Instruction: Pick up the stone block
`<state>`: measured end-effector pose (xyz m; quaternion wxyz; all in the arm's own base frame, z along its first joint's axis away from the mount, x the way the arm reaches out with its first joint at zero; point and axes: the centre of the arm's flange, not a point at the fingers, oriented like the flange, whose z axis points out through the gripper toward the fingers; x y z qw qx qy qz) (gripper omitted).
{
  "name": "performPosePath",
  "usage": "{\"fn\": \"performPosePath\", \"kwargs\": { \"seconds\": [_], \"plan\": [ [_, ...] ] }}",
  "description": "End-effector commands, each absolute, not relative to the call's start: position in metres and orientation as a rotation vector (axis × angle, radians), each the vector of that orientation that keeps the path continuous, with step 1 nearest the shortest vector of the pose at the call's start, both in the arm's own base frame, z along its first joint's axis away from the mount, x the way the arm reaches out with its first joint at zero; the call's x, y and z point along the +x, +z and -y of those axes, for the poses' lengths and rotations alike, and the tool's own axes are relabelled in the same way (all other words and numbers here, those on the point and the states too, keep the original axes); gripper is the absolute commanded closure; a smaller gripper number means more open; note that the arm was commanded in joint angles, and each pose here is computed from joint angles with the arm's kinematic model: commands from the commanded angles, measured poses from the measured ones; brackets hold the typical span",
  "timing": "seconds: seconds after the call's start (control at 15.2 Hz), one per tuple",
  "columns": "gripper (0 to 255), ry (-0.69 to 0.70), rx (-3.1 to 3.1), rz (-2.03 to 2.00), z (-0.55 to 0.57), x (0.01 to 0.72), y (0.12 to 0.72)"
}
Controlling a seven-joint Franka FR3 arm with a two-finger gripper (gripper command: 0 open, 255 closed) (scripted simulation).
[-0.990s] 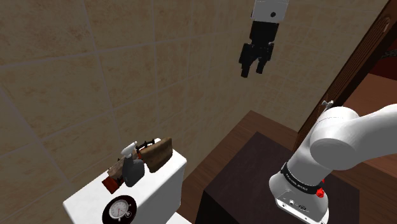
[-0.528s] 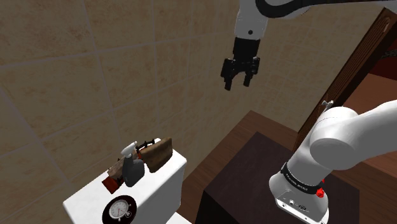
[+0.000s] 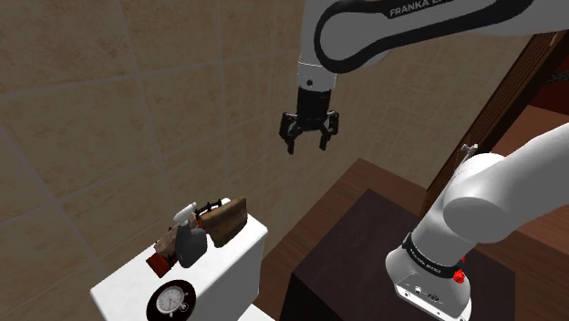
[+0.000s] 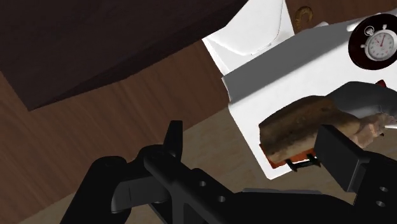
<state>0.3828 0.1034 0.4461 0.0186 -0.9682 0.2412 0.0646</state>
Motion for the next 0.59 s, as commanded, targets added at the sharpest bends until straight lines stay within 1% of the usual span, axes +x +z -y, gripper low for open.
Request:
{"fn": "performPosePath", "kwargs": {
  "seconds": [0.0,0.53],
  "plan": [
    [0,0.209,-2.984,-0.836,-0.118,0.394,0.427],
    [0,0.246,-2.879,-1.157,-0.16,0.451,0.348]
  ]
}}
